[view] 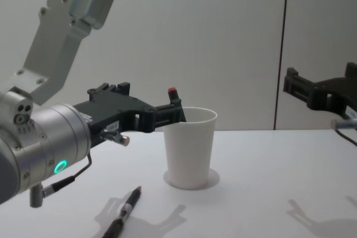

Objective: Place the pen into the pen holder.

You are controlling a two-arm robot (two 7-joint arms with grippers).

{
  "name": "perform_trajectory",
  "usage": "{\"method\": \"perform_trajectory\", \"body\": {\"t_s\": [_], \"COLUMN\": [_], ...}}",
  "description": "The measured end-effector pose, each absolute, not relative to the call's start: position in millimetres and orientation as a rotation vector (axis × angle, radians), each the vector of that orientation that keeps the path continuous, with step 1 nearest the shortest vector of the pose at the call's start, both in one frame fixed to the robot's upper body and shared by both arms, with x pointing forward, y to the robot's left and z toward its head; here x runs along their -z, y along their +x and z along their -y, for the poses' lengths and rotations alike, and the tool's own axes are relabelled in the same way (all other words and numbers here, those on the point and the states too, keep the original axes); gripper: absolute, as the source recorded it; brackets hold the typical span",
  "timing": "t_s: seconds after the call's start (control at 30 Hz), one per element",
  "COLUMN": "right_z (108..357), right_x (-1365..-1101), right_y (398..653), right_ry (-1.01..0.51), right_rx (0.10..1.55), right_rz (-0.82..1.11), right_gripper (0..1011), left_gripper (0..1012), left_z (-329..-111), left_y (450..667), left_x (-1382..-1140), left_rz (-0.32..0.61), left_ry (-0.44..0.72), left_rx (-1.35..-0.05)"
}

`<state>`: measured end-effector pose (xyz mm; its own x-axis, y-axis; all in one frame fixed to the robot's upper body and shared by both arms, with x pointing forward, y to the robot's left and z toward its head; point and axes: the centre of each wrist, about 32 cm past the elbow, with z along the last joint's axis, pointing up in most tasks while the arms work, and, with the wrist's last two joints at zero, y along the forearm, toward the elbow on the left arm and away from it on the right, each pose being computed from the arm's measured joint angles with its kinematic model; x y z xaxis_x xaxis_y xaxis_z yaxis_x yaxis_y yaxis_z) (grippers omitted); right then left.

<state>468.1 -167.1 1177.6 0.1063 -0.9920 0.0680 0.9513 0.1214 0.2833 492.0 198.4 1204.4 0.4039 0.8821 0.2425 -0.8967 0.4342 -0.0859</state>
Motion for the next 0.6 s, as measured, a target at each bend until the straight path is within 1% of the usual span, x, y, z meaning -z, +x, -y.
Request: {"method": "perform_trajectory", "body": {"t_s": [0.3, 0.6], "right_z": [168.5, 169.1], "right_x": [-1177.7, -1177.7], "right_y": [465.0, 463.7], "right_ry": [0.177, 0.173], "right_rx": [1.449, 1.453], "right_rz": [0.260, 0.257], "right_gripper": [1001, 1001], "left_gripper": [1005, 1005], "left_z": [-198.7, -202.0], "left_y": [491.9, 490.4], "left_x": [-1204.4, -1207.0], "left_rz": [0.267, 0.255], "left_ry": [0.063, 0.089], "left_rx": [-1.124, -1.127]}}
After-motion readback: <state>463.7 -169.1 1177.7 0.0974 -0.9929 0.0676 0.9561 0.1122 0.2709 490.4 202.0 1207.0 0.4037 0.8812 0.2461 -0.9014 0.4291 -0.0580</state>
